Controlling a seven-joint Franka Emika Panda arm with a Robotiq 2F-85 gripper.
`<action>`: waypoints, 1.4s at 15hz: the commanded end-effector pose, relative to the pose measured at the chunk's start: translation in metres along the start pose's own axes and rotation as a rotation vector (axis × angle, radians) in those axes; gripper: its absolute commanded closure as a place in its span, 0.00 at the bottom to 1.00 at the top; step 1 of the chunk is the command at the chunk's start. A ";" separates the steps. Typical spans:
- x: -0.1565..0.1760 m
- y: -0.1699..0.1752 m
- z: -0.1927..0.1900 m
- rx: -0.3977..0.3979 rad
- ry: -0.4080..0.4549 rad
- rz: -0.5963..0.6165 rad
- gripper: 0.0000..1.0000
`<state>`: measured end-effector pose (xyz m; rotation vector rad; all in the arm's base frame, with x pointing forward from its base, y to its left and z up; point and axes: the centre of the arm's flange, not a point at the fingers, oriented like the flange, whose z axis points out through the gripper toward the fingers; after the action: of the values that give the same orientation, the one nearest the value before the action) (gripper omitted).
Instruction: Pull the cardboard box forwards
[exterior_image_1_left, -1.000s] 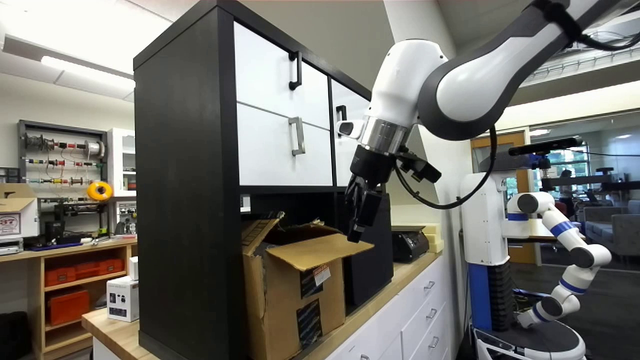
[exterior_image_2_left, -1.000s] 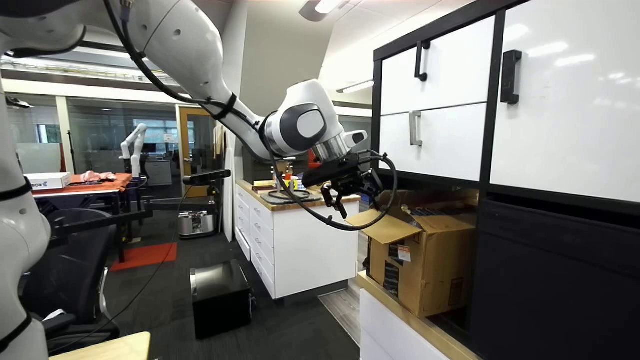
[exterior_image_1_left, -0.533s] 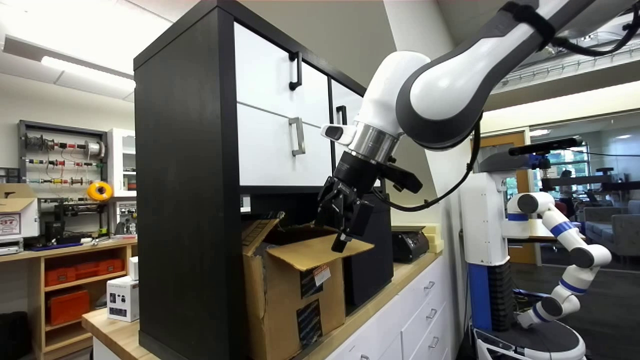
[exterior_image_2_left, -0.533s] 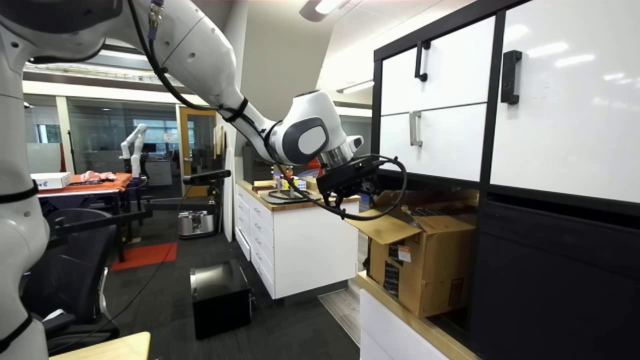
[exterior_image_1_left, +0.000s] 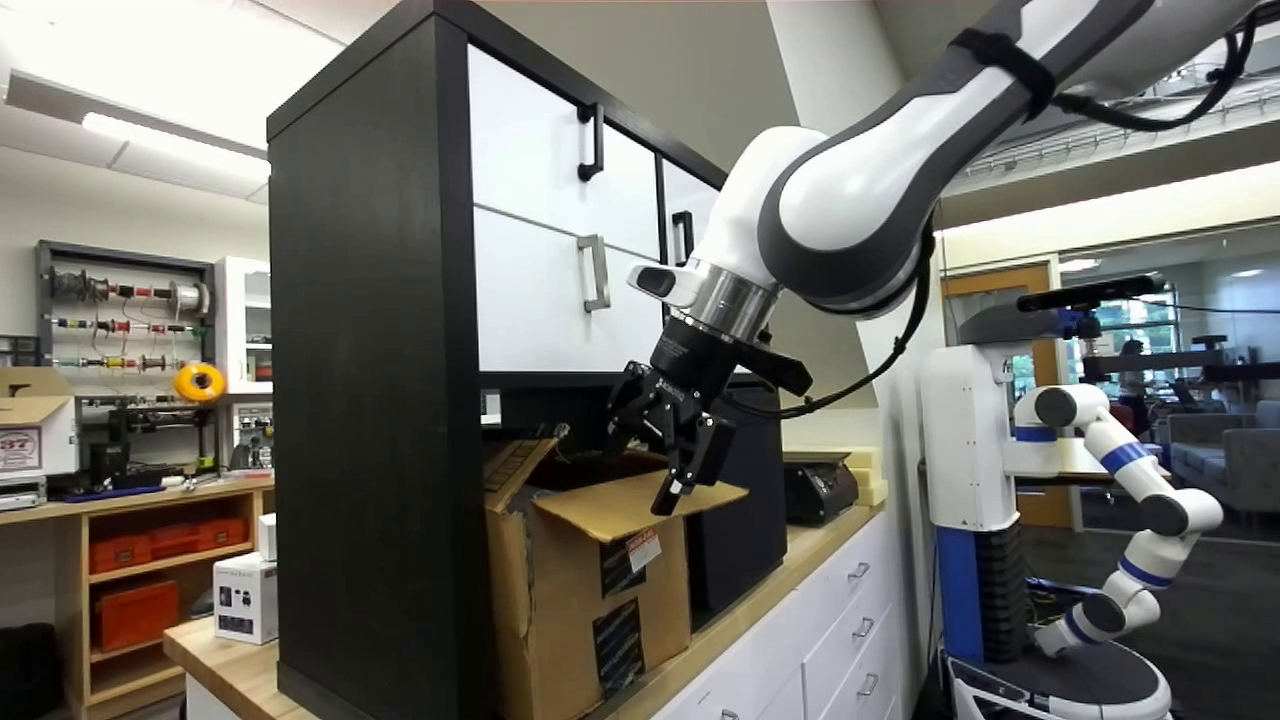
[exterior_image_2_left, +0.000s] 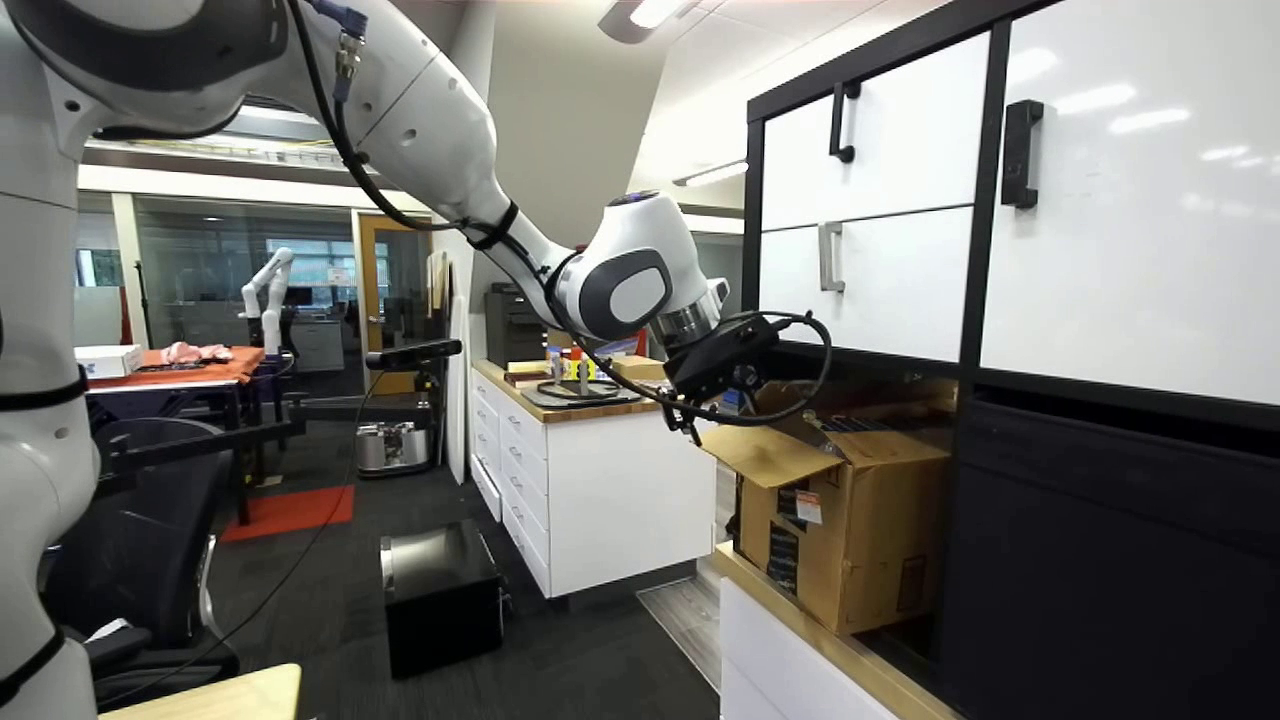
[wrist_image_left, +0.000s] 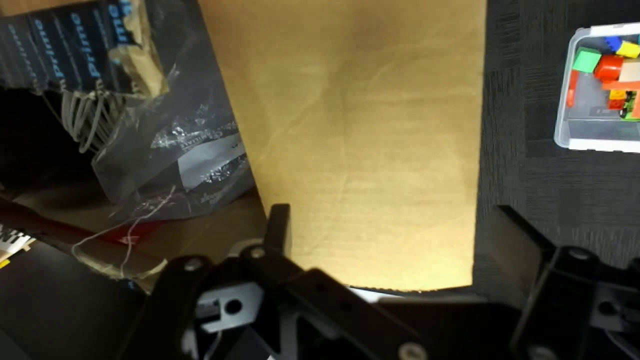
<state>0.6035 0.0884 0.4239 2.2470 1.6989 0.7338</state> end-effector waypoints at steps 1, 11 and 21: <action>0.001 0.025 0.009 -0.043 -0.014 -0.058 0.00; 0.009 0.052 0.064 -0.037 -0.069 -0.170 0.00; -0.004 0.041 0.065 -0.033 -0.085 -0.183 0.66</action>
<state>0.6775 0.0902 0.3756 2.0483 1.8233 0.6145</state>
